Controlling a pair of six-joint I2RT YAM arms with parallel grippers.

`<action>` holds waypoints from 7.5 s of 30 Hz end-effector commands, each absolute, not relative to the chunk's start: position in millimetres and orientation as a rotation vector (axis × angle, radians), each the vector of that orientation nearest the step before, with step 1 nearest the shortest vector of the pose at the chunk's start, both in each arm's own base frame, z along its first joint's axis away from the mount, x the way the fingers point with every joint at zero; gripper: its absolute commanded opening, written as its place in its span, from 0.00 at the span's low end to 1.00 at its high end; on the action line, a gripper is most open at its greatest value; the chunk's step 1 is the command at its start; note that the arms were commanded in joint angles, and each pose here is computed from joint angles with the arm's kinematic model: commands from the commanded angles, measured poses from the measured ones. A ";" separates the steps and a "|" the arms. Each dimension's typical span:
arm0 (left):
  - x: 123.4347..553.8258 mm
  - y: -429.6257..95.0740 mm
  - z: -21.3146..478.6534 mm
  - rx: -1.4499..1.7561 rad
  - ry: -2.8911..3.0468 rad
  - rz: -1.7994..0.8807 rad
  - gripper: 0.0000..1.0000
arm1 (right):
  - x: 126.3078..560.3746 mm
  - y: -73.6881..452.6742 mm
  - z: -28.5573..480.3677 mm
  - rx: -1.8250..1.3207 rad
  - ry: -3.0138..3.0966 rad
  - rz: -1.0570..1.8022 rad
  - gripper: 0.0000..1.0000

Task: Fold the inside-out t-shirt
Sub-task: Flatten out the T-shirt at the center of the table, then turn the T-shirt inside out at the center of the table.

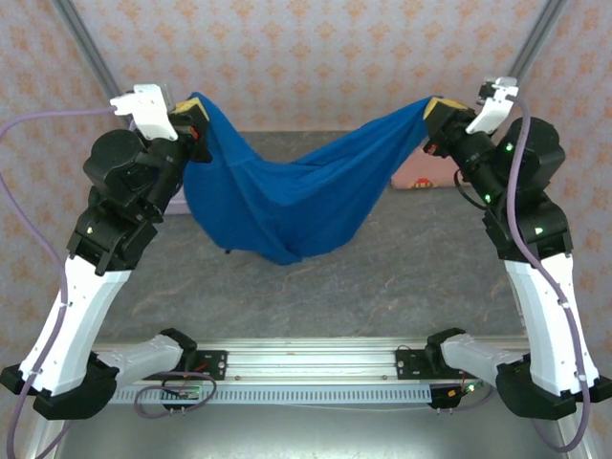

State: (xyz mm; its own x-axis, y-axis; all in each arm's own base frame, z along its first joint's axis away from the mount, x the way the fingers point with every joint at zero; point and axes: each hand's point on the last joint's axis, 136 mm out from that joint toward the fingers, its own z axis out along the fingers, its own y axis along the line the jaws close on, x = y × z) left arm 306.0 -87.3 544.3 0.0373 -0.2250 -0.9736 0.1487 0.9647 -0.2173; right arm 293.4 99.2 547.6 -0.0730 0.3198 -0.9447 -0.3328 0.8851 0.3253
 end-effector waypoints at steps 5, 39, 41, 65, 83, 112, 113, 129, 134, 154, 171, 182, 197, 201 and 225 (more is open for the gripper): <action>275.4 -57.1 580.9 -0.079 1.451 -0.164 0.00 | 263.7 62.9 594.1 0.044 1.430 0.371 0.00; 297.8 -33.2 662.4 -0.084 1.377 0.107 0.00 | 242.1 114.6 559.3 -0.116 1.537 0.715 0.00; 331.3 -45.0 654.0 -0.065 1.405 0.108 0.00 | 245.2 121.6 543.8 -0.099 1.570 0.783 0.00; 531.0 -225.2 317.9 0.180 2.130 -0.144 0.75 | 430.2 49.4 217.1 0.368 2.369 0.118 0.00; 253.9 -436.3 87.1 1.203 2.199 -0.224 0.58 | 493.0 16.9 168.3 0.417 2.537 0.241 0.00; 272.4 -214.1 475.4 0.431 1.623 -0.318 0.00 | 365.5 23.6 510.8 0.475 1.551 0.669 0.00; 266.2 -203.8 495.3 0.420 1.591 -0.305 0.00 | 344.5 25.9 535.3 0.441 1.484 0.686 0.00; 263.5 -101.7 584.0 0.122 1.523 -0.073 0.00 | 230.3 28.8 635.8 0.311 1.220 0.729 0.00; 323.0 -89.6 559.7 0.020 1.610 -0.058 0.00 | 302.7 20.0 598.9 0.385 1.303 0.660 0.00; 339.1 -75.7 666.9 0.088 1.356 -0.154 0.00 | 407.0 46.1 652.7 0.240 1.353 0.735 0.00; 281.4 -190.5 129.0 0.304 2.436 -0.594 0.00 | 349.3 -0.7 179.6 0.666 2.312 0.230 0.00; 244.0 -183.4 66.2 0.327 2.589 -0.435 0.22 | 331.9 2.2 86.9 0.696 2.563 0.168 0.02; 270.0 -352.7 80.3 1.127 2.328 -0.322 0.73 | 329.2 11.4 85.0 0.641 2.593 0.225 0.04; 274.7 -398.1 47.0 1.332 2.329 -0.270 0.63 | 330.5 13.0 88.9 0.635 2.586 0.241 0.04; 284.7 -406.3 47.8 1.307 2.391 -0.557 0.66 | 326.4 16.8 89.6 0.615 2.584 0.269 0.02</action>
